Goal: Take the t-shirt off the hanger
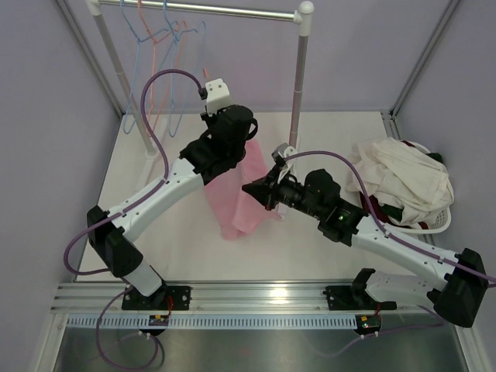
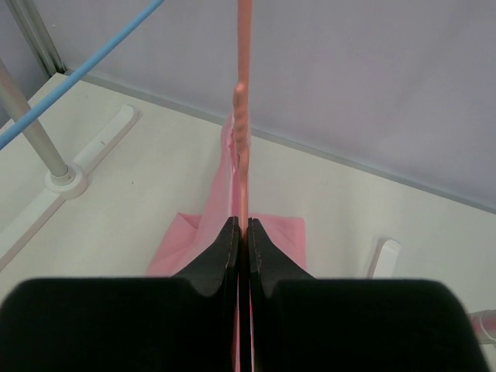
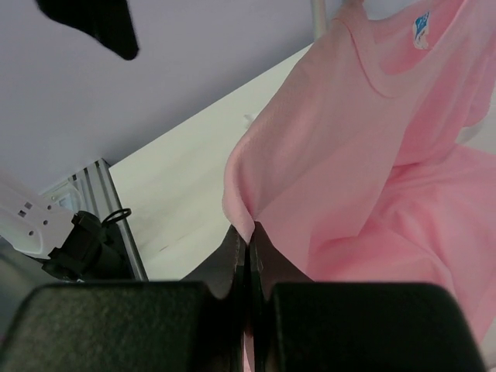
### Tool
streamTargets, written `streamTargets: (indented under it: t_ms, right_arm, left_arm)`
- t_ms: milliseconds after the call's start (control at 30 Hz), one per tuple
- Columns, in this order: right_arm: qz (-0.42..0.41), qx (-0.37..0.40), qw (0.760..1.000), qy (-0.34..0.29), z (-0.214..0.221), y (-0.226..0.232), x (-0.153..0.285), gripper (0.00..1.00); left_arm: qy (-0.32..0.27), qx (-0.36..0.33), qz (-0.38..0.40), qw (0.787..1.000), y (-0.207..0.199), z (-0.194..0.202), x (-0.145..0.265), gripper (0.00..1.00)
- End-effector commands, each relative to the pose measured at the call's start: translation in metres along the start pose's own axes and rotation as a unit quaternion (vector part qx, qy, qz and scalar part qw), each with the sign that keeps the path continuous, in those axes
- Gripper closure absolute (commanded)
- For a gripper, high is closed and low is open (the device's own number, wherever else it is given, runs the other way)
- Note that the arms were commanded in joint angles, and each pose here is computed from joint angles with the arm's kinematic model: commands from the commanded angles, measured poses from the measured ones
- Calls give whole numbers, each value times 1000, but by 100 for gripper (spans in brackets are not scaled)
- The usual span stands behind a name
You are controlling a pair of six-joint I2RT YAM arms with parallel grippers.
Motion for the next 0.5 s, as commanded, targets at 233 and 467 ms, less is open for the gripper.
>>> streamTargets:
  t_ms: [233,467]
  right_arm:
    - [3,-7,1000,-20,-4,25,44,100]
    - [13,-40,999,18,30,16,46,100]
  left_arm:
    - [-39,69,-57,995,-1,-23,-38,100]
    - [-50,72,-54,995,-1,-42,-46,100]
Point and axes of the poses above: each gripper's point midway between its finger pads, its own x axis back along the fingers, its own y axis along the line the jaws close on, z = x × y, the point moved 10 cm from there along x, back along the fingers, and after that the axes turned 14 degrees about -x, right-handed, at the moved point
